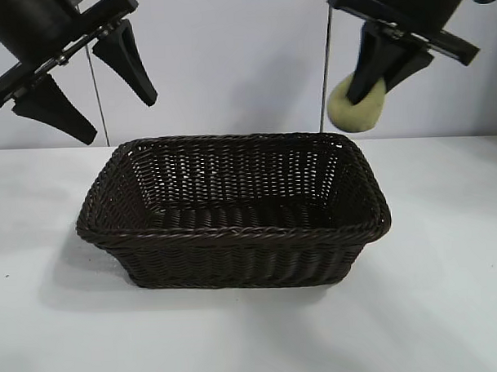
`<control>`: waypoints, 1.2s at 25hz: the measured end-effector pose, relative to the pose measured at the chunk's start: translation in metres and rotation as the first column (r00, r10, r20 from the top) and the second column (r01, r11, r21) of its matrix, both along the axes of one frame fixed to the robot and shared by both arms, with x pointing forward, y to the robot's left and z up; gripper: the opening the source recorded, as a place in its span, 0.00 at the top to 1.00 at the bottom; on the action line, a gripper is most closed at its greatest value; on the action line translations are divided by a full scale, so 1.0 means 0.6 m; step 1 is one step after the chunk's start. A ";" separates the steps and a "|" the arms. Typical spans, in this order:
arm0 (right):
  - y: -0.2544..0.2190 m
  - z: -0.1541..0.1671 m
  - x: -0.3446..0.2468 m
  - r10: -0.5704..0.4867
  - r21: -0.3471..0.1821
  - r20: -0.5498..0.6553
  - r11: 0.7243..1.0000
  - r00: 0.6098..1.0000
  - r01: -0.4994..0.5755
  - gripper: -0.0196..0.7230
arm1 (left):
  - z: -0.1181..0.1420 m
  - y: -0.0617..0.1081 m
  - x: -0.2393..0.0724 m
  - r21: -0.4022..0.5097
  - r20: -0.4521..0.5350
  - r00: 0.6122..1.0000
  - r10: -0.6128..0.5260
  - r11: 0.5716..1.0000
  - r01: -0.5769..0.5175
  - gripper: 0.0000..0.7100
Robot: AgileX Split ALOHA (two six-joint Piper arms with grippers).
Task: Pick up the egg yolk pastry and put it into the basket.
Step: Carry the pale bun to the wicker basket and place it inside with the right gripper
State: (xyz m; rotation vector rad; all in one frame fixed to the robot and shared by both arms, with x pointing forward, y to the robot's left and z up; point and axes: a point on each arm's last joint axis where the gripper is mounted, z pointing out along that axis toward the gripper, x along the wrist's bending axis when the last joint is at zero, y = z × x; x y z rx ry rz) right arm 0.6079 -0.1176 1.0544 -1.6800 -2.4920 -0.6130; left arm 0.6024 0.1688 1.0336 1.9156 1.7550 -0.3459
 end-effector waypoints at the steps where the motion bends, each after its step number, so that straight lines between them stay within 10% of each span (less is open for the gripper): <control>1: 0.011 0.000 -0.005 0.012 -0.010 0.003 1.000 1.000 -0.012 0.86 | 0.000 0.000 0.000 0.000 0.000 1.000 0.000 1.000 0.000 0.21; 18: 0.049 -0.086 0.011 0.014 -0.075 -0.065 0.997 0.998 -0.019 0.76 | 0.000 0.000 0.000 0.000 -0.002 1.000 -0.001 1.000 0.001 0.21; 26: 0.049 -0.087 0.011 0.015 -0.076 -0.069 0.997 0.998 -0.020 0.31 | 0.000 0.000 -0.002 0.001 -0.012 1.000 -0.008 1.000 0.008 0.21; 30: 0.049 -0.087 0.010 0.015 -0.077 -0.070 0.997 0.997 -0.020 0.25 | 0.000 0.000 -0.002 0.001 -0.013 1.000 -0.008 1.000 0.008 0.21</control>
